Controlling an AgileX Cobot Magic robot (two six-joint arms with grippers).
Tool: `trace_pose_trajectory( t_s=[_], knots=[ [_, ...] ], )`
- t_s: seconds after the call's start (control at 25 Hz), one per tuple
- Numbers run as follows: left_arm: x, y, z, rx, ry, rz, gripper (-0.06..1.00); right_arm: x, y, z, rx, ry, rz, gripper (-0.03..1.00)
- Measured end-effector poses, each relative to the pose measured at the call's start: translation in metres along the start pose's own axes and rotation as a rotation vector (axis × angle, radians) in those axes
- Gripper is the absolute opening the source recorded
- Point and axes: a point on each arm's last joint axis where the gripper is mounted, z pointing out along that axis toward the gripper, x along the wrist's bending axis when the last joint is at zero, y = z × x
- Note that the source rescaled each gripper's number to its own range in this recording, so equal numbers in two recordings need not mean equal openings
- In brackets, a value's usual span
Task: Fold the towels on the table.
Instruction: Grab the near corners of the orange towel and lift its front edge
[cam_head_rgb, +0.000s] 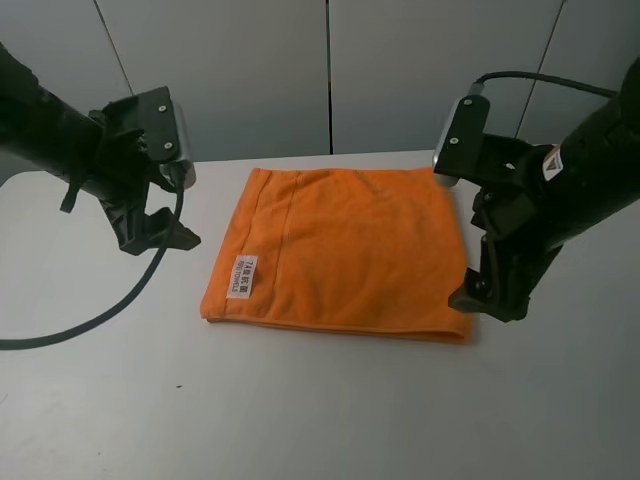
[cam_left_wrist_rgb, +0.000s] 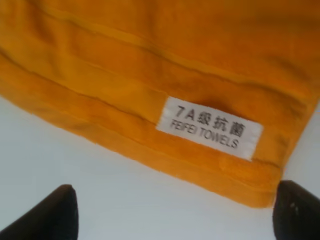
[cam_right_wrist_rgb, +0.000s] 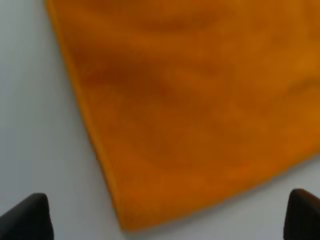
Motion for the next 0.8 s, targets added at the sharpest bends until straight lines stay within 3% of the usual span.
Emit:
trace_pose_trajectory(
  t_s=[0.12,0.28,0.56,0.8],
  knots=[
    [-0.008,0.005,0.01,0.047,-0.032,0.111,1.0,0.002,0.008,-0.001,-0.06,0.0,0.048,1.0],
    [-0.014,0.011,0.019,0.076,-0.054,0.192,1.0,0.0,0.003,0.008,0.005,-0.002,-0.006,1.0],
    [-0.009,0.022,0.035,0.125,-0.077,0.237,1.0,0.004,-0.007,0.042,0.166,0.093,-0.149,1.0],
    [-0.012,0.015,0.055,0.205,-0.191,0.223,1.0,0.007,-0.013,0.062,0.236,0.165,-0.256,1.0]
  ],
)
